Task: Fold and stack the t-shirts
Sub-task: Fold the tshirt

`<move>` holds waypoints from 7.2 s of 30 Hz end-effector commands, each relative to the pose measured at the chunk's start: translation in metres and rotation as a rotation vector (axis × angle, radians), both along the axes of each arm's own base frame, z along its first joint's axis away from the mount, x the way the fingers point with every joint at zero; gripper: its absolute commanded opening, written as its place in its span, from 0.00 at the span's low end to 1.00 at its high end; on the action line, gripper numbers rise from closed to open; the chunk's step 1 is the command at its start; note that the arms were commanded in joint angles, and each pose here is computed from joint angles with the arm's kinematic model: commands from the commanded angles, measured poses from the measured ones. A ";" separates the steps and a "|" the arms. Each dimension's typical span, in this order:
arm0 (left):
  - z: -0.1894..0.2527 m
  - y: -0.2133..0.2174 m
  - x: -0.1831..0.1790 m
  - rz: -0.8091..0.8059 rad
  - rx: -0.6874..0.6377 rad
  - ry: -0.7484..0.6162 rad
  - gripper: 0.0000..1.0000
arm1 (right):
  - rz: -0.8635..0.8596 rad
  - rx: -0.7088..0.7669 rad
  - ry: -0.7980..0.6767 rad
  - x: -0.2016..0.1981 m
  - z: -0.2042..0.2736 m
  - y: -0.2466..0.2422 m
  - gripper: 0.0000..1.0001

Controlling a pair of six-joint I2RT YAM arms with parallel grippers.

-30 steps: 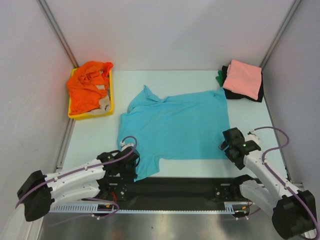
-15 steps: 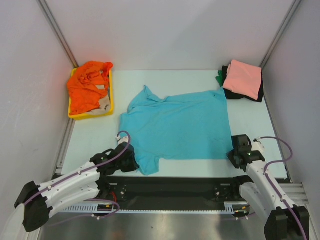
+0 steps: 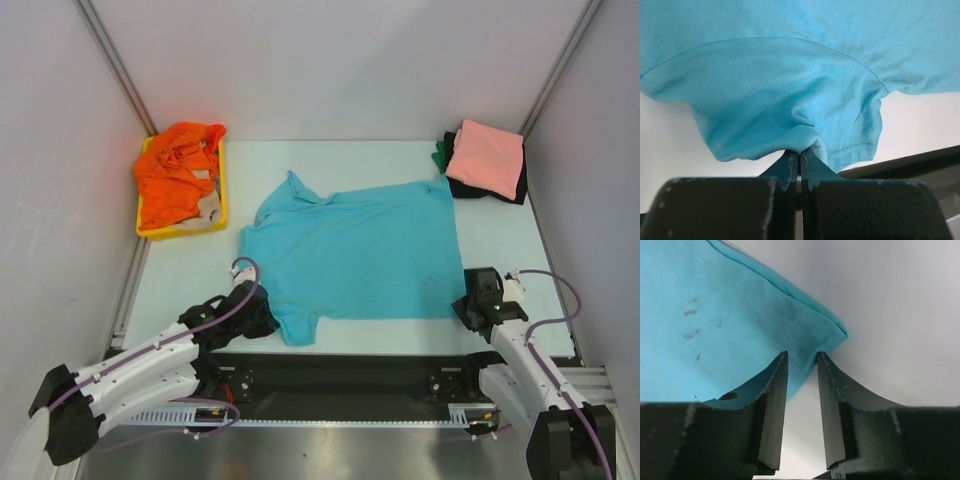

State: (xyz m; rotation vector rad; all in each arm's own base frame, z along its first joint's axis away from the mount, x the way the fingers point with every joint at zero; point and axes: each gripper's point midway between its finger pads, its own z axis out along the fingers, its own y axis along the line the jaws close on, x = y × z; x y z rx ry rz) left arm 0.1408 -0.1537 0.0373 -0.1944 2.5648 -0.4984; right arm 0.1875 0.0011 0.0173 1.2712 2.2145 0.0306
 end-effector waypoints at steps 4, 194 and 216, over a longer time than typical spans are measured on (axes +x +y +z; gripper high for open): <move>0.022 -0.003 0.014 0.011 -0.016 -0.067 0.00 | 0.038 0.017 0.019 -0.002 -0.009 0.004 0.17; 0.074 0.076 0.149 0.275 -0.024 -0.245 0.75 | 0.352 -0.252 0.031 0.273 0.023 -0.018 0.09; 0.055 0.035 0.332 0.248 -0.025 -0.150 0.73 | 0.425 -0.108 -0.067 0.274 0.059 -0.007 0.00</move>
